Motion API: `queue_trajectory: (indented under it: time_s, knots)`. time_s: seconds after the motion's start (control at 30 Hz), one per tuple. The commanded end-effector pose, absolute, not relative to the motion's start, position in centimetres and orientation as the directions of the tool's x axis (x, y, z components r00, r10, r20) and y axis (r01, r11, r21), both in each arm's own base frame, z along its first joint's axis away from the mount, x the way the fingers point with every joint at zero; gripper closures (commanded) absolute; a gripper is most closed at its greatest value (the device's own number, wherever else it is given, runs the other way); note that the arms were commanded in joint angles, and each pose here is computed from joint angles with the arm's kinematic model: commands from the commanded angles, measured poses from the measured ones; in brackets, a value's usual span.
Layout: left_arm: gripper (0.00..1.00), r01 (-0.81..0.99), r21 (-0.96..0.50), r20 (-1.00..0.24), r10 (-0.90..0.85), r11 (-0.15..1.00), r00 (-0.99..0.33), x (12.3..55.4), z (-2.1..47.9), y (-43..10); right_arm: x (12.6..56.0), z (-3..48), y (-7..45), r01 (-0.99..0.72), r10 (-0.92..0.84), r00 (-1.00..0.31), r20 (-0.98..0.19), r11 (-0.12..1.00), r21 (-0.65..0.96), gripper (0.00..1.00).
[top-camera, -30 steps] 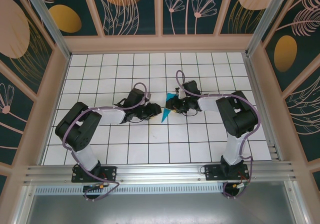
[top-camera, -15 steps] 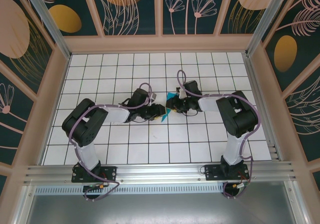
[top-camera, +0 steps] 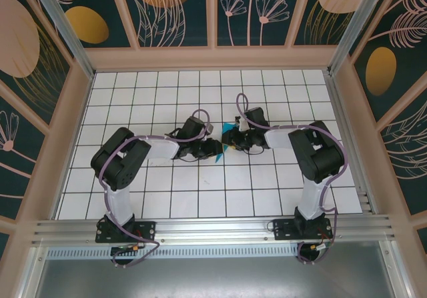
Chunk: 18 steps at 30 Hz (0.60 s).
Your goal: Fold a paper plane with a square sheet of paper (fold left side to right side)
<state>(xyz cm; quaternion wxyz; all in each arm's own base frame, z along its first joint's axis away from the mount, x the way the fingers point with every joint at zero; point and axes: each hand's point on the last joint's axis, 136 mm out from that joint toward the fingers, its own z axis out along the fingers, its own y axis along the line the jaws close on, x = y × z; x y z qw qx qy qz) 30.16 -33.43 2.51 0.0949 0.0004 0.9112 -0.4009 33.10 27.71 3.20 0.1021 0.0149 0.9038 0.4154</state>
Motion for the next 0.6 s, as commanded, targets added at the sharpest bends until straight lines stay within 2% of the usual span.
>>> queue_trajectory:
  time_s: [0.0,0.3,0.57]
  knots:
    - [0.72,0.092,-0.692,-0.178,-0.046,0.716,-0.983,30.1,1.4,-33.4,33.2,4.4,27.5,-0.072,0.123,-0.973,-0.193,0.636,0.769,0.66]
    - [0.99,0.072,-0.654,-0.16,-0.044,0.753,-0.986,30.0,-0.4,-32.7,33.3,4.3,27.2,-0.066,0.13,-0.972,-0.196,0.651,0.756,0.65]
    - [1.0,0.049,-0.653,-0.133,-0.05,0.756,-0.99,29.6,-1.3,-32.5,33.9,6.1,26.7,-0.093,0.139,-0.962,-0.237,0.645,0.758,0.66]
